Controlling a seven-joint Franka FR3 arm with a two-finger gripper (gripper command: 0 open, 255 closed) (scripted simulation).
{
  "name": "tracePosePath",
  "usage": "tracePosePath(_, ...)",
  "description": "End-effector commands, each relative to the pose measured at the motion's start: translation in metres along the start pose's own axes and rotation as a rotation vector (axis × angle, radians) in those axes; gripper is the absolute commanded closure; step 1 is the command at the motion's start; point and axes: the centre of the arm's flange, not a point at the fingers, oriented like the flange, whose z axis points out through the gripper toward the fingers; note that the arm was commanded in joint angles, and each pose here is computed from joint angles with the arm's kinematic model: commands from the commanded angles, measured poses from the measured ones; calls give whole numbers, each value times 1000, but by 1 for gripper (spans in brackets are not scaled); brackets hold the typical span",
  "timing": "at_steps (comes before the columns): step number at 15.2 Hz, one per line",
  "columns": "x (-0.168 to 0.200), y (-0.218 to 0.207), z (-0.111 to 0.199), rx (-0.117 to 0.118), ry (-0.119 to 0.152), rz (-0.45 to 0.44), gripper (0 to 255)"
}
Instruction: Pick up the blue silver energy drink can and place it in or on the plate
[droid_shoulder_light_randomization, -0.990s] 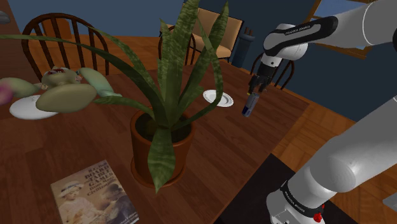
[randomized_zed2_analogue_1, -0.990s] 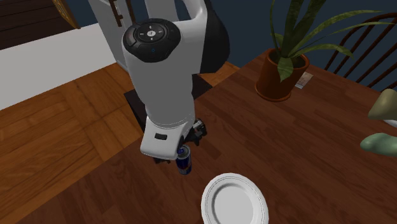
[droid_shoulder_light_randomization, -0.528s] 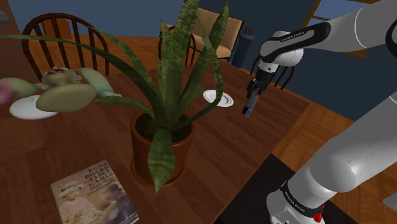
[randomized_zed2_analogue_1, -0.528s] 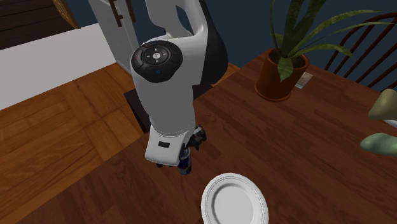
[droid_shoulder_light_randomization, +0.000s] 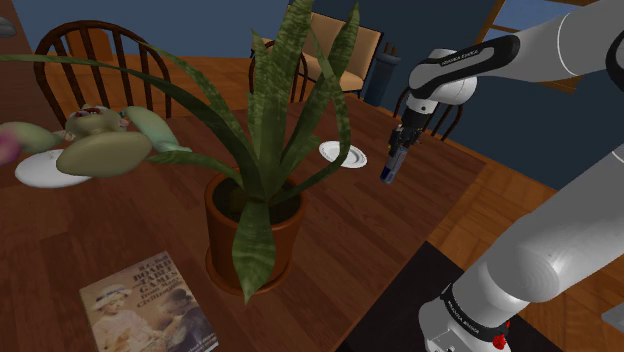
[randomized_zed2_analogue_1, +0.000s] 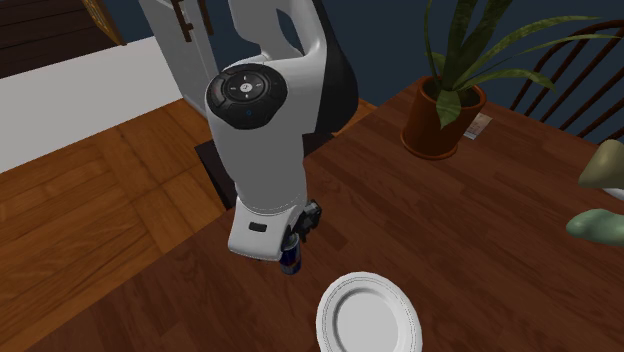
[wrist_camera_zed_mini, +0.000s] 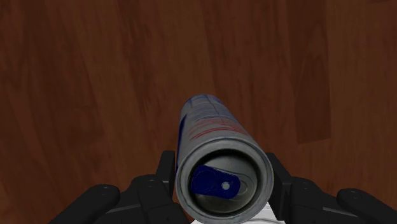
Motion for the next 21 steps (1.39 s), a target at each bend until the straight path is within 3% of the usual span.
tracePosePath(1, 0, 0, 1, 1, -1, 0, 255)
tracePosePath(7, 0, 0, 1, 1, -1, 0, 255)
tracePosePath(21, -1, -3, -73, 1, -1, 0, 255)
